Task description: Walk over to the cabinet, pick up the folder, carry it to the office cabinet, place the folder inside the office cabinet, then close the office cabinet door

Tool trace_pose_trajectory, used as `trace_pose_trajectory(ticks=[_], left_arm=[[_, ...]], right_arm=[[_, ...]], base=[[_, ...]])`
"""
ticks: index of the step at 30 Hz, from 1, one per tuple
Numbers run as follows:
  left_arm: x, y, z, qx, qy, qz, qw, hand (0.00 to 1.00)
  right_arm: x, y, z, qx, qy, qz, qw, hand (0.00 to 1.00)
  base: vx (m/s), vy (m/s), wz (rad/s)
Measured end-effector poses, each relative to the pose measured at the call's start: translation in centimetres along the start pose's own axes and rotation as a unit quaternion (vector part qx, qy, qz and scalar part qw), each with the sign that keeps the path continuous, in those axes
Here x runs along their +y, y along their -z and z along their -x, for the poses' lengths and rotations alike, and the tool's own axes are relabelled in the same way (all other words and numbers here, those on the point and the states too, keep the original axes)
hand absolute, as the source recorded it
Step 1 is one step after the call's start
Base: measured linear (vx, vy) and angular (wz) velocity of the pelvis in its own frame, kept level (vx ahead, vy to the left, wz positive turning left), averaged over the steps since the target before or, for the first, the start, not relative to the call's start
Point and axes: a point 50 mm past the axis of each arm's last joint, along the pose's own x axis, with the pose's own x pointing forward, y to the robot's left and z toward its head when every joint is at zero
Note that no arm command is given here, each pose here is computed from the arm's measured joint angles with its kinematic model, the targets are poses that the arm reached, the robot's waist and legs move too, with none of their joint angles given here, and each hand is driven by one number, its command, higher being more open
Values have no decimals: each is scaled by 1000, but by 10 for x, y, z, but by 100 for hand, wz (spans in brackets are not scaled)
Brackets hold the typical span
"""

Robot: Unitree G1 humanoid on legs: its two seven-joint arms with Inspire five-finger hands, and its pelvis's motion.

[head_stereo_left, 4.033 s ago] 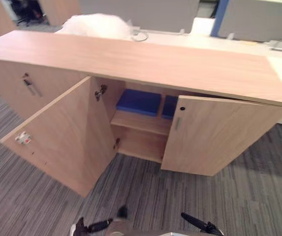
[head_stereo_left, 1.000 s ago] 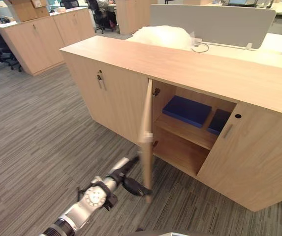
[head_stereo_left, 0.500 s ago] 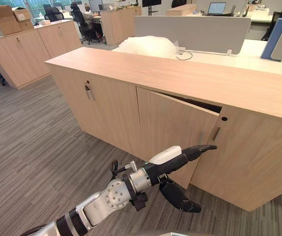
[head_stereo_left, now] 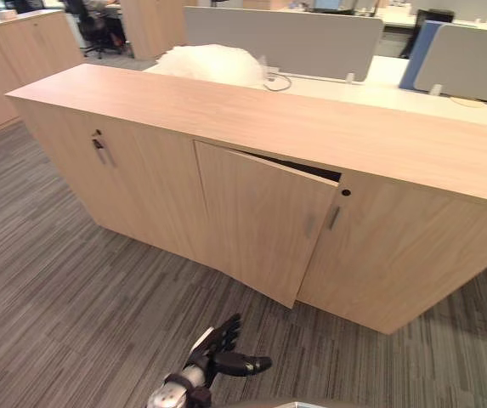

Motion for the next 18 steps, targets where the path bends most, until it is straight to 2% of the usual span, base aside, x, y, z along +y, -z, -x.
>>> trace_pose_trajectory(ticks=[4,7,12,16,18], left_arm=[[5,12,-8,4,-65,123,990,100],[17,28,-7,30,-120,175,977,100],[42,51,5,100,-198,150,963,100],[42,53,5,113,-226,97,963,100],[41,54,5,112,-234,103,960,100]], right_arm=[[-8,-2,-1,8,14,-18,1000,100],[-5,-8,-1,-1,12,-15,1000,100],[1,3,1,1,5,-10,1000,100],[1,6,2,-4,5,3,1000,100],[0,6,2,-7,5,6,1000,100]], base=[[-18,88,-45],[10,148,-72],[48,143,-40],[76,90,-13],[82,38,-17]])
